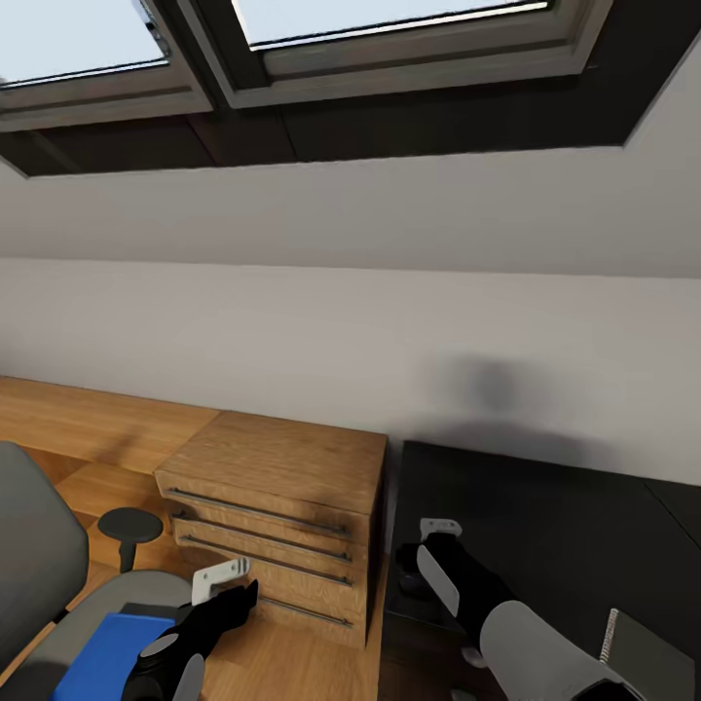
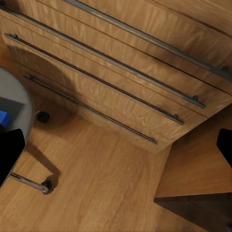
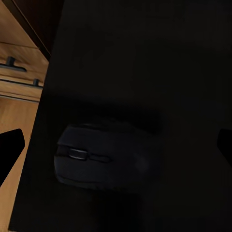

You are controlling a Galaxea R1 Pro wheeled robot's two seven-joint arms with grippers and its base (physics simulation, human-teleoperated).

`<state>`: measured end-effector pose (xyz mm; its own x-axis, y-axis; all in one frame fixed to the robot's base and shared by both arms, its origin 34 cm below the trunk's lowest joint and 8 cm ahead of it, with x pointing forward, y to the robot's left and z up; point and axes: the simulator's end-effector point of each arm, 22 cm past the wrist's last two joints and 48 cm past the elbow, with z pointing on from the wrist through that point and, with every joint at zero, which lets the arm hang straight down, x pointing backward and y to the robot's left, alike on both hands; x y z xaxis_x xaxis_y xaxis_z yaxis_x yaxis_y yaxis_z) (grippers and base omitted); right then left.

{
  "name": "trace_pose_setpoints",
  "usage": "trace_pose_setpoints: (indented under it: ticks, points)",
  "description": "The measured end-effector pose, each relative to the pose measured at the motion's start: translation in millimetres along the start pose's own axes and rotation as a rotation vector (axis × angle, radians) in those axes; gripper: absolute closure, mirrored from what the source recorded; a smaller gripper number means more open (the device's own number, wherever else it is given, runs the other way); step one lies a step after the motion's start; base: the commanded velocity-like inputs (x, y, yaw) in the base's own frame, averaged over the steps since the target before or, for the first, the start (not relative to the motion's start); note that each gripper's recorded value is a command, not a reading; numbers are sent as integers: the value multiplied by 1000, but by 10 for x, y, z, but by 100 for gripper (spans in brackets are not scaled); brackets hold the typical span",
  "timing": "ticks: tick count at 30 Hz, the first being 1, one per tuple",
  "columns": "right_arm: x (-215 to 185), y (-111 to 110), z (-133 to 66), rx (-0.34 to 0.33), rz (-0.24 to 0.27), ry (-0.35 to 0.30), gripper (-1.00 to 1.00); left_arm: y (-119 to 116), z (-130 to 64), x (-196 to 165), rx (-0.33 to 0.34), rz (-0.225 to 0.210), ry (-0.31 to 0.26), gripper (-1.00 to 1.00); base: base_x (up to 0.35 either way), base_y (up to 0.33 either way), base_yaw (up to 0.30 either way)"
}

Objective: In the bedroom, organize the workspace by keeping the computer under the desk, ensuring the monitor is on the desk, placing the keyboard on the desk next to the monitor, placing the mouse on the desk next to the keyboard, moving the folder from the swivel chair onto the desk next to the mouse, stacking the notebook on top of the folder with the pen on top of the notebook, and positioning the swivel chair next to the desk.

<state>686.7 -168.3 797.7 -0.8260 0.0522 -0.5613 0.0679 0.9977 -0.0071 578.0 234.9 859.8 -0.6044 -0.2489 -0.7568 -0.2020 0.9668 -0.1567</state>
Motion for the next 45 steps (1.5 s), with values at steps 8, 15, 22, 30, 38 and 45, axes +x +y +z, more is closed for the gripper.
trace_pose_setpoints:
  ticks: [8, 15, 22, 30, 38, 45]
  points:
    - [48, 1, 91, 1, -1, 2, -100, 15, 75, 67, 0, 0, 0, -100, 0, 0, 0]
    - [89, 6, 172, 0, -2, 1, -100, 22, 140, 132, 1, -1, 0, -100, 0, 0, 0]
    - [134, 4, 255, 1, -2, 0, -100, 33, 207, 199, 1, -1, 0, -100, 0, 0, 0]
    - [193, 17, 351, -1, -3, 1, -100, 52, 285, 280, 1, -1, 0, -100, 0, 0, 0]
    - [197, 45, 348, -5, -3, 2, -100, 56, 286, 285, 2, -2, 2, -100, 0, 0, 0]
    - [197, 55, 346, -7, -4, 2, -100, 62, 286, 284, 1, -1, 2, -100, 0, 0, 0]
